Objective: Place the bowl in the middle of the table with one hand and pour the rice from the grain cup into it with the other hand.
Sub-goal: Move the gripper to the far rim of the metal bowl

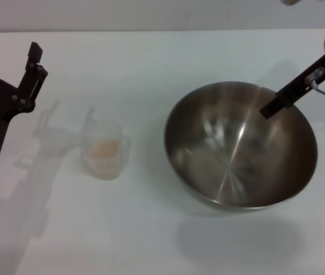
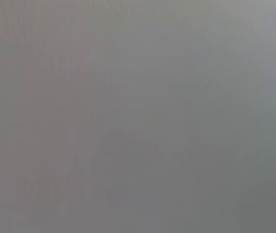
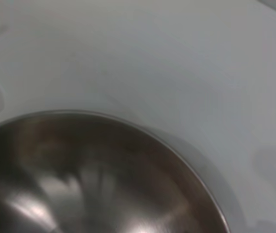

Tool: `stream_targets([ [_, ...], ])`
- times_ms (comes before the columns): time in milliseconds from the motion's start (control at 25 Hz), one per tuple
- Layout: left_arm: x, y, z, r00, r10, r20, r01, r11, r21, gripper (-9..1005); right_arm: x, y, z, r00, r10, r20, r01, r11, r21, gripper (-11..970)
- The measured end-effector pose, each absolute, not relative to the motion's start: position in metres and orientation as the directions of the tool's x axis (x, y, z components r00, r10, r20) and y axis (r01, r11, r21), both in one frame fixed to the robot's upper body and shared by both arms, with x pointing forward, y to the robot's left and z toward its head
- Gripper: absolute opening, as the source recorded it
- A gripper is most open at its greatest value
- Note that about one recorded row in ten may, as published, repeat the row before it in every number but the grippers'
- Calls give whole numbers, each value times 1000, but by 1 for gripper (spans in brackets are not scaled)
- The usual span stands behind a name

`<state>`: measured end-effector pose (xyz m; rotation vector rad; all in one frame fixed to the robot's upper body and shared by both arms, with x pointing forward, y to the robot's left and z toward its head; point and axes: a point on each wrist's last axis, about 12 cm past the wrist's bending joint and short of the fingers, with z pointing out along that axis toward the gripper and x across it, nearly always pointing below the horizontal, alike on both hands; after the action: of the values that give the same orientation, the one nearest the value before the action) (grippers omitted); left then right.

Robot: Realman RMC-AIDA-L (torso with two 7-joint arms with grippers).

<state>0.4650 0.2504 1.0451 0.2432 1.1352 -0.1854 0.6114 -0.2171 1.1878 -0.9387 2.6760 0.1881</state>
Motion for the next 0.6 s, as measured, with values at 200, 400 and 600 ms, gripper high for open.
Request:
stream_targets([
  [200, 465, 249, 1045, 412, -26, -911, 271, 958, 95, 786, 612, -218, 1177, -745, -596, -299, -633, 773, 37, 691],
  [400, 465, 249, 1045, 412, -28, -911, 271, 958, 93, 785, 612, -220, 1166, -752, -596, -282, -632, 773, 51, 677],
  [600, 464, 249, 1045, 411, -30, -911, 270, 958, 91, 784, 612, -221, 1164, -750, -597, -284, -634, 771, 53, 578],
])
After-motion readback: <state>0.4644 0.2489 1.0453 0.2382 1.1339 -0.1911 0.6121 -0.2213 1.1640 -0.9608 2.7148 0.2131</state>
